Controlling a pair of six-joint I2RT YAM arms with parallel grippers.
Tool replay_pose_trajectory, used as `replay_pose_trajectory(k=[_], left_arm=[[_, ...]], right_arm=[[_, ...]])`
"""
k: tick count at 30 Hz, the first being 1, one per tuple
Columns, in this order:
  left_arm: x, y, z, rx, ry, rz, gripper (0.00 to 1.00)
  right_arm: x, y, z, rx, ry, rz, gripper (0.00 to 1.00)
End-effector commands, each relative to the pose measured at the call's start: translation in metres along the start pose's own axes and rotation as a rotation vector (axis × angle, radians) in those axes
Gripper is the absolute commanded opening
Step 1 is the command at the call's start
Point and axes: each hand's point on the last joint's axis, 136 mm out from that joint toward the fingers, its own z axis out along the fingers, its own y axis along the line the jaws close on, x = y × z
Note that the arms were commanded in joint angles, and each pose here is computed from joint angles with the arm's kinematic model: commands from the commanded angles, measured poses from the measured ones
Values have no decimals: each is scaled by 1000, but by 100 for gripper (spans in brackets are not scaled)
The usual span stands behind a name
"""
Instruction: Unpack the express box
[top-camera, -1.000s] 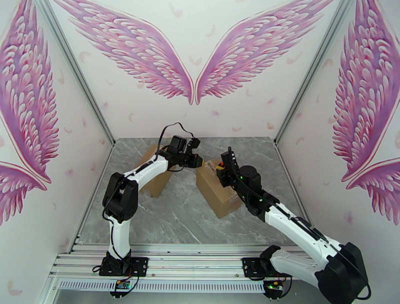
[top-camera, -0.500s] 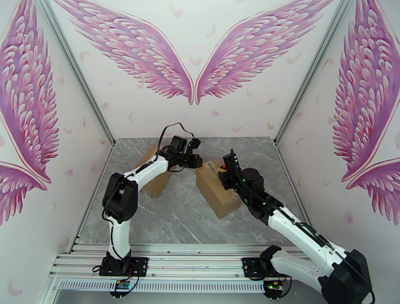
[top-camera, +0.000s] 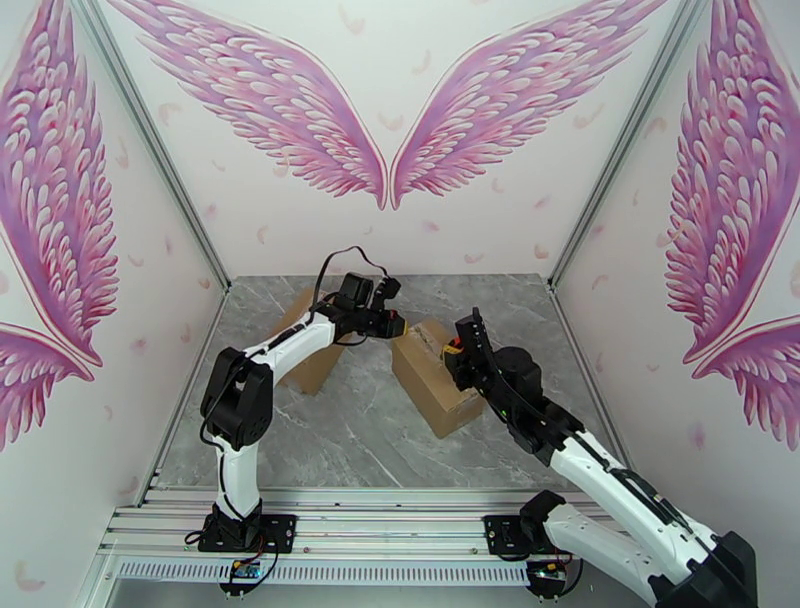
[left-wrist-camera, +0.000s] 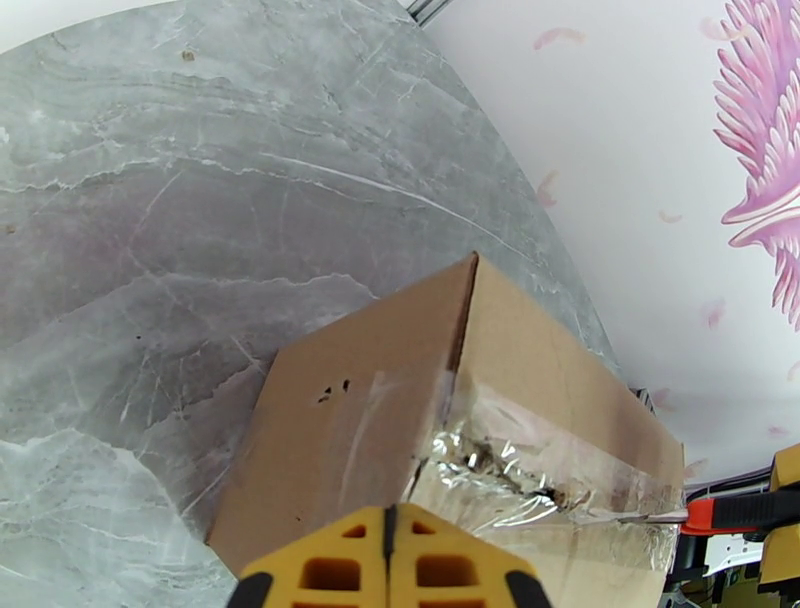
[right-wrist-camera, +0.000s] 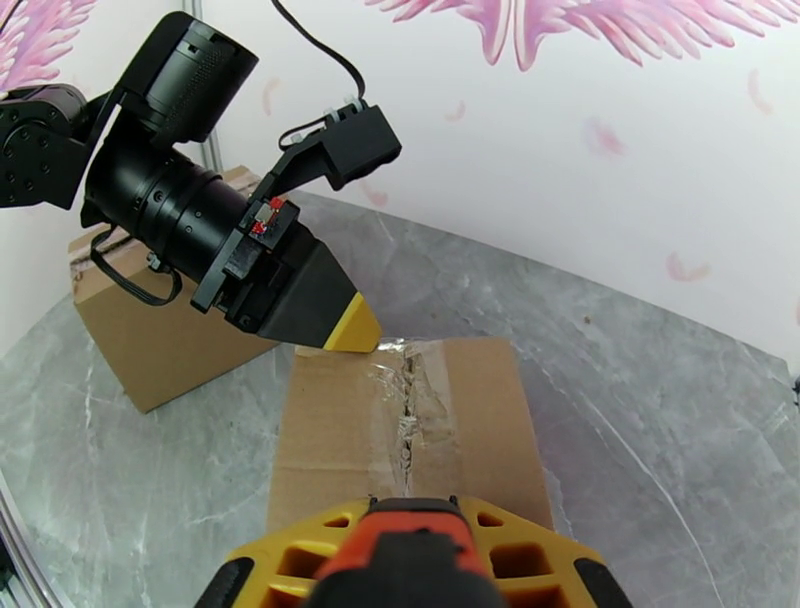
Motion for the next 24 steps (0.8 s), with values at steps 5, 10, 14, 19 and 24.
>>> replay_pose_trajectory(k=[5,10,14,19,24], left_arm=[[10,70,-34,-279,-50,-95,0],[11,68,-58,-278,-82,-102,0],[13,59,-63,-255,-72,-87,2],[11,58,-60,-241,-59,-73,27],[11,65,-49,-221,-31,-81,34]], right_arm=[[43,19,18,-103,180,8,4],[29,26,32,-140,156,-17,4],[25,32,41,-176,160,-34,4],[22,35,47,-191,152,-39,4],[20,34,46,-190,148,-50,4]])
